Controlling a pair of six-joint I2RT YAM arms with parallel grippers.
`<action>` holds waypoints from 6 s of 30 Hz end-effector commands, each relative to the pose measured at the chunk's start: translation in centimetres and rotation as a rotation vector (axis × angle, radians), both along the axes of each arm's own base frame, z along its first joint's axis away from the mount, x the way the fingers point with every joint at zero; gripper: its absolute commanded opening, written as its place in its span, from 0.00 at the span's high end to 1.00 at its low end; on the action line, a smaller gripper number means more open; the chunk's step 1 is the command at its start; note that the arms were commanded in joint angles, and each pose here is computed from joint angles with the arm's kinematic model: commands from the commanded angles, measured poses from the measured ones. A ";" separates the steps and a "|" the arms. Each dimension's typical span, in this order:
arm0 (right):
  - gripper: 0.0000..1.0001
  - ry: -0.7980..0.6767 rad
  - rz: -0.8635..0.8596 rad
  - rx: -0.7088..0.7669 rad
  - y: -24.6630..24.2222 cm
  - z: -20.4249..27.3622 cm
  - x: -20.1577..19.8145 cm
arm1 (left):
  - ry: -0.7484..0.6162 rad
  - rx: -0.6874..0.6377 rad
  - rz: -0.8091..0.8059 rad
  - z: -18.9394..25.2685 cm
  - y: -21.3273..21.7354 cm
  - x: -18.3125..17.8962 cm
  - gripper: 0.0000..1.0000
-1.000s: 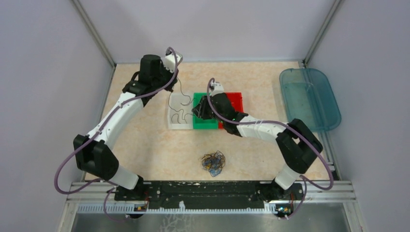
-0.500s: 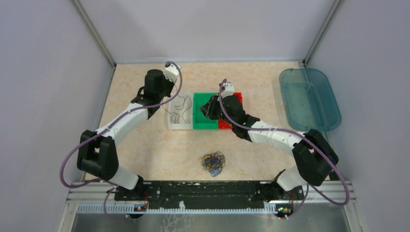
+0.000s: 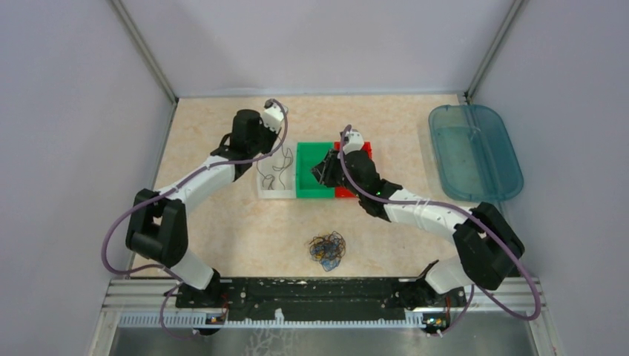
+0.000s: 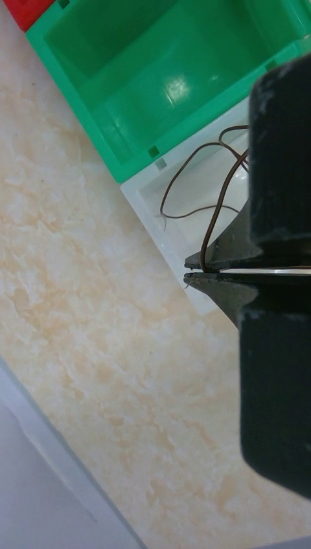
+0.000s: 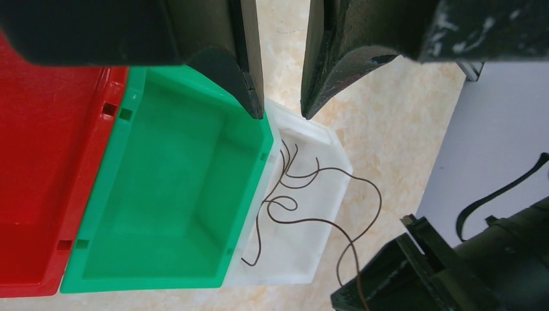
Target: Untangle the cables
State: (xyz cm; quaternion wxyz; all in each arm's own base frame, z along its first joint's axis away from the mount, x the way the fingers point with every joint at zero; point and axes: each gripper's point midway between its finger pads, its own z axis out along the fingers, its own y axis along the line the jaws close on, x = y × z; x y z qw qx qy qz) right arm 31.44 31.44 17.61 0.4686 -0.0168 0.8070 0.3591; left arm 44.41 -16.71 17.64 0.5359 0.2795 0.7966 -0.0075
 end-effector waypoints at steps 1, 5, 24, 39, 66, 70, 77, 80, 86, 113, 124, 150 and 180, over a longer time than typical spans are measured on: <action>0.72 -0.057 -0.032 0.058 -0.8 2.8 0.2 | 0.023 -0.098 0.007 -0.5 -1.4 0.3 0.99; 0.72 -0.054 -0.034 0.057 -1.0 2.7 0.0 | 0.101 -0.097 -0.009 -2.9 -1.8 -0.5 0.96; 0.76 -0.046 -0.030 0.074 -0.6 3.8 0.1 | 0.180 -0.028 -0.102 -0.5 -0.9 -1.8 0.14; 0.78 -0.035 -0.061 0.053 -1.8 2.8 -0.2 | 0.190 -0.109 -0.345 -0.6 -6.8 -1.9 0.18; 0.84 -0.036 -0.076 0.068 -3.0 2.5 -1.0 | 0.179 0.016 -0.242 -5.9 -4.3 -0.3 0.25; 0.84 -0.033 -0.076 0.072 -3.1 2.3 -1.1 | 0.146 0.010 -0.185 -4.9 -3.4 0.4 0.31; 0.85 -0.029 -0.069 0.079 -2.9 2.2 -1.2 | 0.150 -0.008 -0.158 -5.1 -2.4 -0.2 0.34; 0.85 -0.028 -0.069 0.079 -2.9 2.2 -1.2 | 0.187 -0.011 -0.175 -6.5 -2.6 -0.9 0.34; 0.86 -0.026 -0.075 0.076 -3.0 2.2 -1.2 | 0.243 -0.019 -0.167 -8.7 -2.7 -1.5 0.33; 0.53 0.249 0.207 0.010 -6.0 -2.9 -12.9 | 0.304 -0.030 -0.670 2.0 -3.2 -17.0 0.00; 0.62 0.313 0.411 -0.016 -5.3 -5.1 -17.3 | 0.357 -0.001 -0.772 1.1 -3.1 -19.0 0.00; 1.00 0.057 0.504 0.130 -2.4 5.8 -16.0 | 0.297 -0.089 -0.918 4.7 -4.2 -22.9 0.00; 1.00 -0.058 0.749 0.371 6.1 13.4 -17.2 | 0.085 -0.218 -1.083 7.2 -7.2 -27.6 0.34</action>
